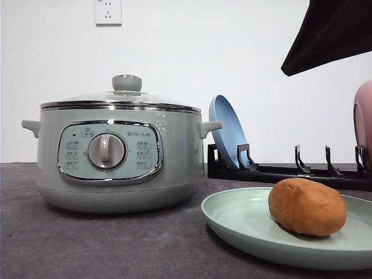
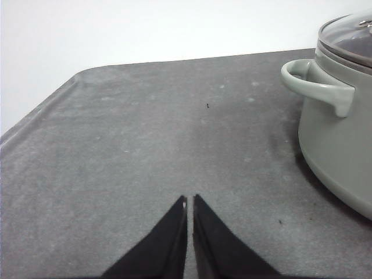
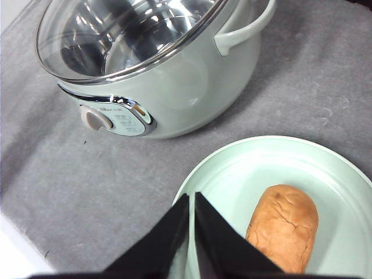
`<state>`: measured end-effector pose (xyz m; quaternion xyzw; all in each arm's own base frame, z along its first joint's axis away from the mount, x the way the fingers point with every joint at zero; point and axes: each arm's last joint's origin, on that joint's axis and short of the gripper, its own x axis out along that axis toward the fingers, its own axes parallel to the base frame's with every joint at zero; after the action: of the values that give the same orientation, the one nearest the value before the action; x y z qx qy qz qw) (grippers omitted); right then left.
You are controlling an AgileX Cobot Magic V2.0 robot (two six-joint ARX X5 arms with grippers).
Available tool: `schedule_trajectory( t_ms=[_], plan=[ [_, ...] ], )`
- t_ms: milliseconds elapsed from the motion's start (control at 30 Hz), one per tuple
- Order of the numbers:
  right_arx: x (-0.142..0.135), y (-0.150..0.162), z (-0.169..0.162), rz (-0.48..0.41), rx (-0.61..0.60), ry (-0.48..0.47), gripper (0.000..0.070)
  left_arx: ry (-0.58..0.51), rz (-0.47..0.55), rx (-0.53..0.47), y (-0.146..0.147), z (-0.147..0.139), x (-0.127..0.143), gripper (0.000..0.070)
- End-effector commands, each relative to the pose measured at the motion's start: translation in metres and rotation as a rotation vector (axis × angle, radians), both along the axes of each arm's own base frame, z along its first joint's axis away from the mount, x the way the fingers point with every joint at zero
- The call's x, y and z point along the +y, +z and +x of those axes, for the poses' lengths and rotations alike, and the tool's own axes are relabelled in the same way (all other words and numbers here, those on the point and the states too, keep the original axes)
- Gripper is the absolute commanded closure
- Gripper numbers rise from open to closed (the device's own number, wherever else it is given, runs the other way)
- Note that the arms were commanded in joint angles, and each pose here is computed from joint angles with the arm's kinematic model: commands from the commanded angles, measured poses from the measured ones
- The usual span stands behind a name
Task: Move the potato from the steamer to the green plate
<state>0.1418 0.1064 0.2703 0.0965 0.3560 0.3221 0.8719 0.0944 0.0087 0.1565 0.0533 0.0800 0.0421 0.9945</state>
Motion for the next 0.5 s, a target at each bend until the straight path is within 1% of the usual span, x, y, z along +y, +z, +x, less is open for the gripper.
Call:
schedule_trajectory(
  t_ms=[0,100,167,300,367,467],
  plan=[
    [0.001,0.007,0.000,0.013,-0.031,0.012,0.0699,0.004,0.003,0.026,-0.007,0.001,0.000,0.0689],
    [-0.003,0.012,-0.004,0.026,-0.059,0.005,0.0699,0.004,0.003,0.026,-0.007,0.001,0.000,0.0689],
    [-0.008,0.016,-0.006,0.012,-0.117,0.013,0.0699,0.004,0.003,0.026,-0.007,0.001,0.000,0.0689],
    [-0.025,0.031,-0.012,-0.002,-0.302,0.002,0.0699,0.004,0.003,0.026,-0.007,0.001,0.000,0.0689],
    [-0.036,0.036,-0.016,-0.024,-0.382,-0.025,0.0699,0.004,0.003,0.026,-0.007,0.001,0.000,0.0689],
    [-0.054,0.038,-0.022,-0.049,-0.473,-0.113,0.0699,0.004,0.003,0.026,-0.007,0.001,0.000,0.0689]
  ],
)
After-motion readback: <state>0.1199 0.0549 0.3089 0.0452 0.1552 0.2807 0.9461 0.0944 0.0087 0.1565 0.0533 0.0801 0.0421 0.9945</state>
